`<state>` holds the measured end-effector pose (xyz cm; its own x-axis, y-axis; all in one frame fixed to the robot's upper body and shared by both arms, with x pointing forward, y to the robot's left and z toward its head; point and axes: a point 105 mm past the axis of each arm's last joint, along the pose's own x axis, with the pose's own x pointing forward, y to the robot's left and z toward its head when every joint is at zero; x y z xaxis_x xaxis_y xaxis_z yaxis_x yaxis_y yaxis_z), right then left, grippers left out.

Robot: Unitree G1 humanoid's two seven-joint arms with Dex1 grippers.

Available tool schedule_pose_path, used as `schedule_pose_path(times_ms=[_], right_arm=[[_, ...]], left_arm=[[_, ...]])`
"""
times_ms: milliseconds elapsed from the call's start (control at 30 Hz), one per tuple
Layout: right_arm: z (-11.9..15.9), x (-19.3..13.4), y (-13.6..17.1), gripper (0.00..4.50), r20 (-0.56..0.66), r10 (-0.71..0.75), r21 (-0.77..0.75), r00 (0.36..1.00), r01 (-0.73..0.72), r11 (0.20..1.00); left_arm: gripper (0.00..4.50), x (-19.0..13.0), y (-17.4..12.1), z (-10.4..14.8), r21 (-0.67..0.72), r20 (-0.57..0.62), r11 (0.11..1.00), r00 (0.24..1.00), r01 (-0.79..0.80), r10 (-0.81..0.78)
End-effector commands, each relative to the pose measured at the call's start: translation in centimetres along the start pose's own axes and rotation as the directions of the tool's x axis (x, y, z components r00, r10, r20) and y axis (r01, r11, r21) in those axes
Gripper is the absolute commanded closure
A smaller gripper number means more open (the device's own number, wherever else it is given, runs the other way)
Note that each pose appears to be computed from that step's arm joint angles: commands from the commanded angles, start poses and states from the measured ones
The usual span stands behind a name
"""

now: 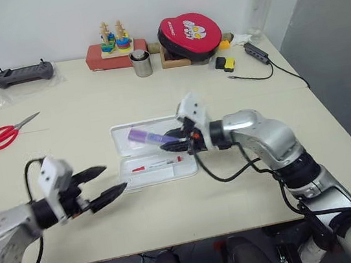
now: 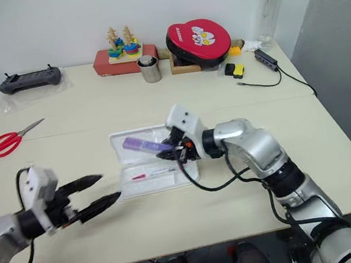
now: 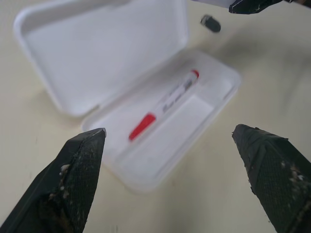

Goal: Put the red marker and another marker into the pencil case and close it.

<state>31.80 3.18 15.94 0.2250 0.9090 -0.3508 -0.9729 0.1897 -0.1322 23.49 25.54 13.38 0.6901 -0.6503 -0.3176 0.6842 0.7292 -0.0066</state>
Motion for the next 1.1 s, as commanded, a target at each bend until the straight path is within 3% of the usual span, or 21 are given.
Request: schedule_pose_path(times_ms=[33,200,800,867,933,1100], right_arm=[[0.2,1.7,0.9,3.42,-0.040,0.059,-0.071,0.997,-0.061,0.996],[-0.7,3.4,1.8,3.42,-0.092,0.126,-0.086,0.988,-0.133,0.987],[-1.7,5.0,1.2,3.42,-0.139,0.134,-0.113,0.981,-0.150,0.982],[-1.0,5.0,1.0,2.71,-0.111,0.129,-0.117,0.985,-0.142,0.983],[0.0,4.9,0.7,2.47,-0.076,0.123,-0.116,0.990,-0.131,0.984],[1.1,4.3,0.0,1.07,-0.046,0.113,-0.132,0.993,-0.118,0.984]], left_arm=[[0.00,-1.0,-0.3,0.9,0.056,0.030,0.998,0.999,-0.025,0.023],[0.00,-1.2,-0.9,0.9,0.055,0.034,0.998,0.999,-0.032,0.030],[0.00,-0.5,-1.4,2.0,0.052,0.070,0.997,0.996,-0.049,0.045],[0.00,-0.4,-1.4,2.2,0.054,0.074,0.997,0.996,-0.048,0.044],[0.00,-0.2,-1.3,2.4,0.056,0.078,0.997,0.996,-0.046,0.042],[0.00,0.4,-1.2,2.6,0.061,0.083,0.998,0.996,-0.034,0.029]])
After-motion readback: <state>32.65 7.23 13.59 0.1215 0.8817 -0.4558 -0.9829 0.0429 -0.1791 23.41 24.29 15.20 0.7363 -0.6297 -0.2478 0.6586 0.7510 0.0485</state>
